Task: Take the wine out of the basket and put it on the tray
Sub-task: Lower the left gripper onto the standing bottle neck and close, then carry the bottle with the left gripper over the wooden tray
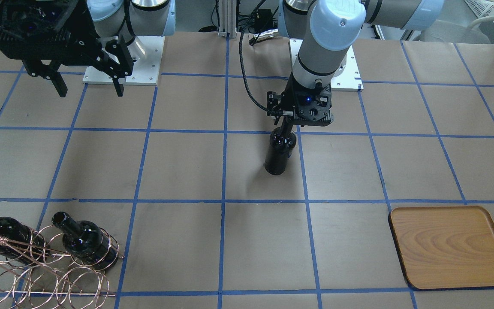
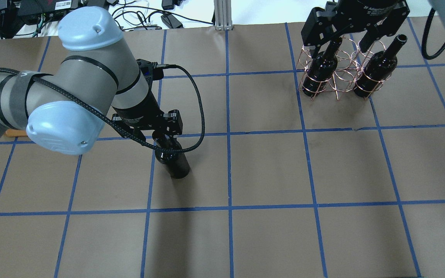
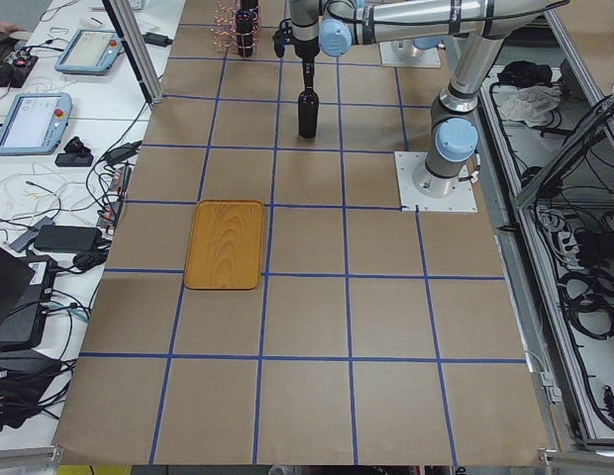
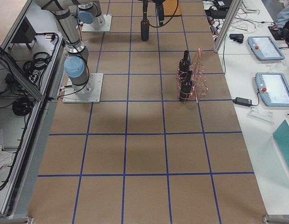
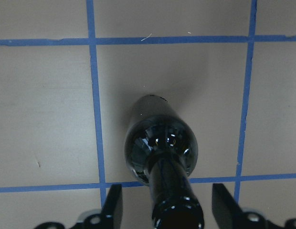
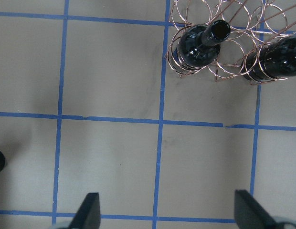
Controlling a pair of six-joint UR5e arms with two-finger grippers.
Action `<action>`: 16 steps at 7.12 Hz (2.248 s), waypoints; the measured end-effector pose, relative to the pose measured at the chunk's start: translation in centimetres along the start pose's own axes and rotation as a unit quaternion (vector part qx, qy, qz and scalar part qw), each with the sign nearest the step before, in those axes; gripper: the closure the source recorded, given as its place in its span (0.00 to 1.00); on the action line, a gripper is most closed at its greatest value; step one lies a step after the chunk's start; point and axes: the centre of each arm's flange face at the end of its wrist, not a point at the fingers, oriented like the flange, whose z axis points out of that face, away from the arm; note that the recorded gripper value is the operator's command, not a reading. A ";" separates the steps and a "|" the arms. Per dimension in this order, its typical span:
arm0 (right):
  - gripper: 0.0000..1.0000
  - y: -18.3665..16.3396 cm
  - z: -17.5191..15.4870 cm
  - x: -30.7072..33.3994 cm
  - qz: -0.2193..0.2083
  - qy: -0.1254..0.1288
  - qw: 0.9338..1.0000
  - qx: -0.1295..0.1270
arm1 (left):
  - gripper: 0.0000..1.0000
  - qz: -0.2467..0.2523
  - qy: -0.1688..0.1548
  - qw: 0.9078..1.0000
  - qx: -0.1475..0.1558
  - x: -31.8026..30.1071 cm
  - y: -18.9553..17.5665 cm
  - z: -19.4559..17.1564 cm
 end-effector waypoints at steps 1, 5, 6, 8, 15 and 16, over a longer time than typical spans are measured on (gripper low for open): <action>0.00 0.3 -0.1 0.0 0.000 0.002 1.000 -0.005 | 1.00 0.000 -0.001 1.000 -0.003 0.0 0.0 0.1; 0.00 1.1 -0.5 -0.2 0.005 0.000 1.000 -0.027 | 1.00 0.010 -0.009 1.000 0.006 -0.3 -0.8 -1.8; 0.00 1.2 -0.6 -0.1 0.011 0.001 0.999 -0.033 | 1.00 0.023 -0.018 0.999 0.025 -0.9 -2.1 -3.8; 0.00 1.4 -0.7 0.0 0.017 0.002 0.999 -0.038 | 1.00 0.032 -0.027 0.998 0.052 -4.9 -6.6 -7.9; 0.00 1.6 -0.5 0.0 0.019 0.002 0.999 -0.041 | 1.00 0.050 -0.027 0.998 0.038 -36.4 -18.1 -12.1; 0.00 1.6 -0.5 0.0 0.019 0.002 0.999 -0.041 | 1.00 0.050 -0.026 0.998 0.035 -39.6 -18.2 -11.3</action>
